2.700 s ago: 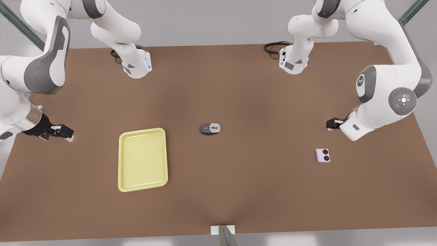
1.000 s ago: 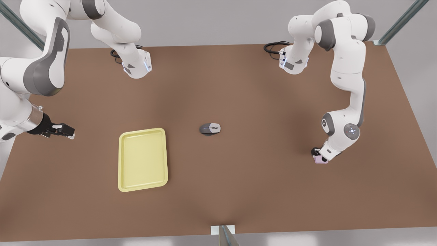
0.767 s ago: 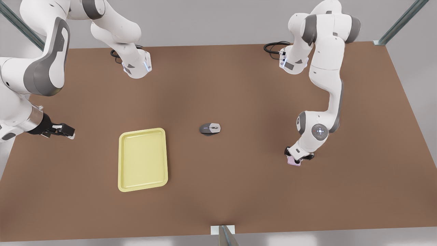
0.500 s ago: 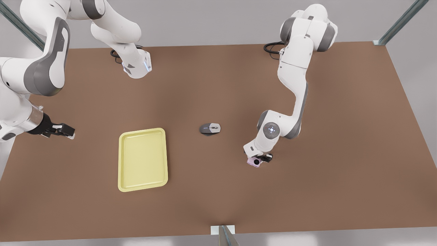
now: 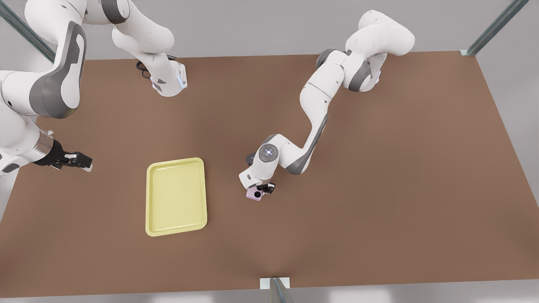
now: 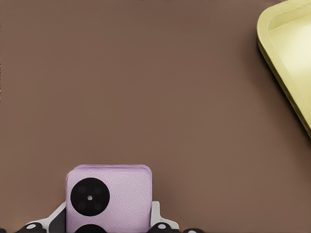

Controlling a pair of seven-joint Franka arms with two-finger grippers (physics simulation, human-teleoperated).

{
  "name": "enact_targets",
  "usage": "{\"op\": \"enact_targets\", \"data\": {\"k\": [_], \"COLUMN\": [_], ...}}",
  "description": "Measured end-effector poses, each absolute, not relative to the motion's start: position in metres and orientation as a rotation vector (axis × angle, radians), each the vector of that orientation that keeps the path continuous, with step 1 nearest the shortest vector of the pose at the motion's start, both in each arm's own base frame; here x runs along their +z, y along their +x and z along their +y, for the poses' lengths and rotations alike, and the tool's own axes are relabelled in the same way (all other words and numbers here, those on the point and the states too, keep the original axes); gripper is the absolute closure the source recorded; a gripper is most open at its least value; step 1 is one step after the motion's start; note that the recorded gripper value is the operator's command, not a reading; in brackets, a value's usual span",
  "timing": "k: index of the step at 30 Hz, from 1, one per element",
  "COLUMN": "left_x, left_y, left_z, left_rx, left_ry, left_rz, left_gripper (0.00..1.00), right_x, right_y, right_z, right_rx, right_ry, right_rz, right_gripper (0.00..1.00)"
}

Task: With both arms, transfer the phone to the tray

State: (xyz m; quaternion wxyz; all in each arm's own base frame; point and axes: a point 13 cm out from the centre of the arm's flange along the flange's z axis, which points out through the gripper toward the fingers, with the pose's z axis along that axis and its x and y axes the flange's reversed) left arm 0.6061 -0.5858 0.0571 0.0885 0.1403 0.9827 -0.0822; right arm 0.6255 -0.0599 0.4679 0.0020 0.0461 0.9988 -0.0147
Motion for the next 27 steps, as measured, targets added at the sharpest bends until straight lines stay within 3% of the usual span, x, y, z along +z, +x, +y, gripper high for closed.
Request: {"op": "enact_targets", "data": {"k": [4, 6, 10, 14, 17, 20, 21, 24, 27], "left_x": [0.041, 0.038, 0.054, 0.159, 0.248, 0.356, 0.387, 0.464, 0.462], "left_y": [0.6, 0.598, 0.596, 0.645, 0.719, 0.745, 0.732, 0.646, 0.614], "left_z": [-0.594, -0.599, -0.614, -0.566, -0.417, -0.257, -0.207, -0.136, -0.112], "left_rx": [-0.286, -0.307, -0.358, -0.298, -0.139, -0.082, -0.08, -0.132, -0.016], "left_ry": [0.246, 0.177, 0.065, -0.082, -0.285, -0.446, -0.494, -0.43, -0.303], "left_rz": [2.948, 2.946, 2.927, 2.899, 2.914, 2.942, 2.972, 3.058, 3.12], "left_gripper": [0.18, 0.0, 0.0, 0.0, 0.0, 0.0, 0.0, 0.0, 0.0], "right_x": [0.468, 0.468, 0.468, 0.468, 0.468, 0.466, 0.465, 0.466, 0.454], "right_y": [0.625, 0.626, 0.626, 0.627, 0.631, 0.627, 0.618, 0.588, 0.568], "right_z": [-0.06, -0.06, -0.06, -0.057, -0.03, 0.089, 0.137, 0.224, 0.271], "right_rx": [-0.046, -0.045, -0.046, -0.049, -0.055, -0.051, -0.026, 0.022, 0.054], "right_ry": [0.145, 0.145, 0.145, 0.136, 0.066, -0.229, -0.337, -0.521, -0.607], "right_rz": [3.134, 3.134, 3.134, 3.13, 3.124, 3.115, 3.108, 3.096, 3.121], "right_gripper": [0.0, 0.0, 0.0, 0.0, 0.0, 0.0, 0.0, 0.0, 0.0]}}
